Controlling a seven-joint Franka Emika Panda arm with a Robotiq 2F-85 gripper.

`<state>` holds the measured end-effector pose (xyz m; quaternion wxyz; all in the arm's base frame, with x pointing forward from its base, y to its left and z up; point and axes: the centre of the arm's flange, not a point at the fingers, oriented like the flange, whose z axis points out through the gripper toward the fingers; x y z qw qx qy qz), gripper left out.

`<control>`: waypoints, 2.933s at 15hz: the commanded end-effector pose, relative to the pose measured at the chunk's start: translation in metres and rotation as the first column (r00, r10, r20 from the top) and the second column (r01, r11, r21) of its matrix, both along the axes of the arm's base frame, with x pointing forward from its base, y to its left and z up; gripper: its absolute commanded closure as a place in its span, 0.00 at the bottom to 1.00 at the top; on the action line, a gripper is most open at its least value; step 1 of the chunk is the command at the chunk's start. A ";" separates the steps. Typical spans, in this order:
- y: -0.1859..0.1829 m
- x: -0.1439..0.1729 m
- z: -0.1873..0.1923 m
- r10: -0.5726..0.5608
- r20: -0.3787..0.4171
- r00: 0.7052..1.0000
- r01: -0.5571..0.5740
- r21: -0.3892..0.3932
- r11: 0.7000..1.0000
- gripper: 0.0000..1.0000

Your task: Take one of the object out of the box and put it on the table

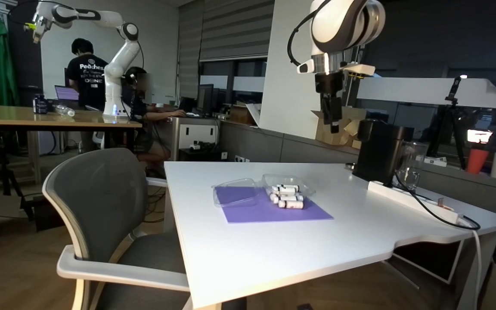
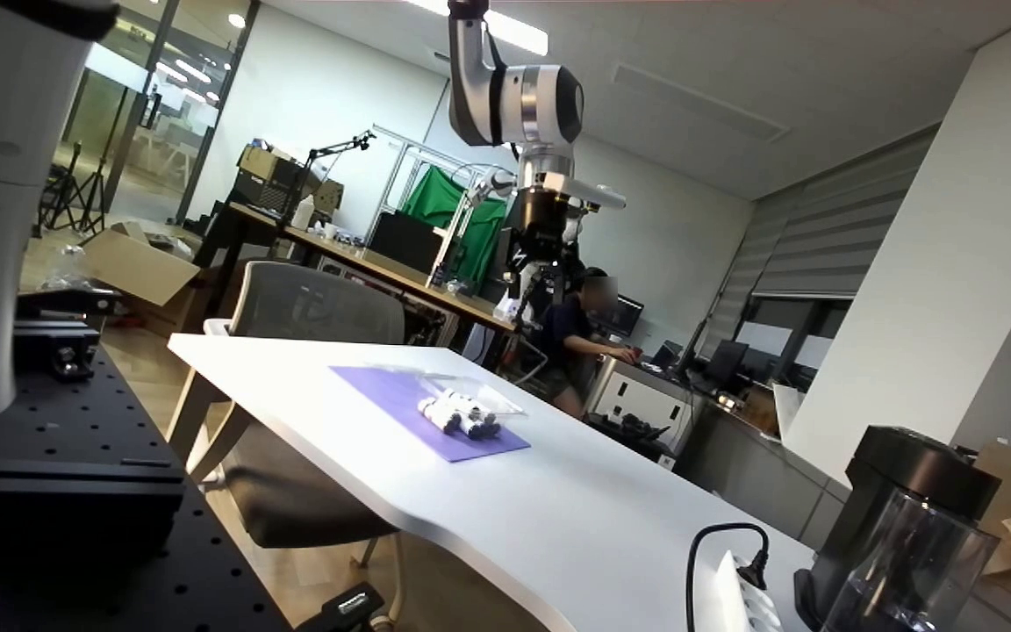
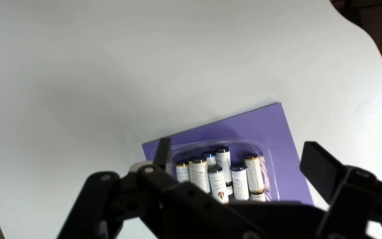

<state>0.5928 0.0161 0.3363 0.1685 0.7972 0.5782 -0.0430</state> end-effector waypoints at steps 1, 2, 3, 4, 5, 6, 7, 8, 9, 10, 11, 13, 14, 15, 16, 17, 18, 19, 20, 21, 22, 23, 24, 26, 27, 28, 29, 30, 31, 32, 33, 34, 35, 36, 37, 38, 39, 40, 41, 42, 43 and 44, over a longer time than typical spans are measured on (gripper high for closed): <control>-0.001 0.002 -0.001 0.004 -0.002 1.000 -0.004 -0.001 1.000 0.00; -0.003 0.003 0.000 0.005 -0.002 1.000 -0.005 -0.002 1.000 0.00; -0.005 0.004 0.001 0.005 -0.001 1.000 -0.005 -0.003 1.000 0.00; -0.007 0.004 0.002 0.006 -0.001 1.000 -0.006 -0.004 1.000 0.00; -0.007 0.004 0.003 0.007 -0.001 1.000 -0.007 -0.004 1.000 0.00; -0.007 0.004 0.003 0.007 -0.001 1.000 -0.007 -0.004 1.000 0.00; -0.007 0.004 0.003 0.008 -0.001 1.000 -0.008 -0.004 1.000 0.00; -0.005 0.007 -0.003 0.041 0.007 0.999 -0.041 0.001 0.999 0.00; -0.002 0.014 -0.009 0.068 0.015 0.998 -0.068 -0.015 0.998 0.00; 0.002 0.021 -0.017 0.097 0.013 0.995 -0.097 -0.011 0.995 0.00; 0.005 0.027 -0.026 0.129 0.012 0.992 -0.129 -0.009 0.992 0.00; 0.014 0.037 -0.050 0.216 -0.002 0.976 -0.216 0.030 0.976 0.00; 0.019 0.040 -0.064 0.252 -0.011 0.968 -0.251 0.045 0.967 0.00; 0.025 0.041 -0.077 0.272 -0.017 0.962 -0.271 0.057 0.961 0.00; 0.030 0.042 -0.089 0.290 -0.028 0.957 -0.288 0.070 0.955 0.00; 0.035 0.042 -0.100 0.302 -0.040 0.952 -0.299 0.070 0.952 0.00; 0.040 0.040 -0.111 0.312 -0.049 0.949 -0.308 0.069 0.949 0.00; 0.043 0.039 -0.120 0.319 -0.061 0.946 -0.314 0.072 0.947 0.00; 0.047 0.038 -0.128 0.326 -0.071 0.943 -0.321 0.074 0.944 0.00; 0.049 0.037 -0.135 0.328 -0.081 0.941 -0.323 0.076 0.943 0.00; 0.050 0.036 -0.140 0.334 -0.086 0.939 -0.328 0.080 0.941 0.00; 0.051 0.035 -0.145 0.343 -0.089 0.935 -0.336 0.087 0.938 0.00; 0.052 0.035 -0.149 0.347 -0.091 0.934 -0.338 0.095 0.936 0.00; 0.052 0.033 -0.157 0.348 -0.079 0.934 -0.340 0.101 0.935 0.00; 0.052 0.034 -0.160 0.349 -0.074 0.934 -0.341 0.103 0.934 0.00; 0.052 0.034 -0.165 0.346 -0.070 0.936 -0.338 0.105 0.935 0.00; 0.051 0.034 -0.169 0.343 -0.068 0.937 -0.335 0.108 0.936 0.00; 0.051 0.034 -0.173 0.341 -0.064 0.938 -0.333 0.111 0.936 0.00; 0.051 0.033 -0.177 0.347 -0.063 0.936 -0.338 0.122 0.933 0.00; 0.051 0.033 -0.180 0.347 -0.067 0.935 -0.337 0.133 0.932 0.00; 0.051 0.033 -0.183 0.346 -0.066 0.936 -0.335 0.135 0.933 0.00; 0.052 0.033 -0.187 0.345 -0.062 0.937 -0.334 0.138 0.932 0.00; 0.052 0.033 -0.189 0.345 -0.060 0.937 -0.334 0.140 0.932 0.00; 0.053 0.034 -0.192 0.345 -0.056 0.937 -0.335 0.143 0.931 0.00; 0.054 0.034 -0.194 0.349 -0.052 0.936 -0.339 0.146 0.929 0.00; 0.055 0.036 -0.195 0.353 -0.048 0.935 -0.343 0.146 0.928 0.00; 0.055 0.036 -0.195 0.352 -0.046 0.935 -0.342 0.146 0.928 0.00; 0.056 0.038 -0.195 0.352 -0.039 0.935 -0.343 0.149 0.928 0.00; 0.056 0.040 -0.196 0.351 -0.033 0.936 -0.342 0.153 0.927 0.00; 0.057 0.041 -0.198 0.350 -0.030 0.936 -0.342 0.156 0.927 0.00; 0.057 0.041 -0.200 0.350 -0.030 0.936 -0.342 0.158 0.926 0.00; 0.058 0.041 -0.203 0.352 -0.028 0.936 -0.343 0.159 0.926 0.01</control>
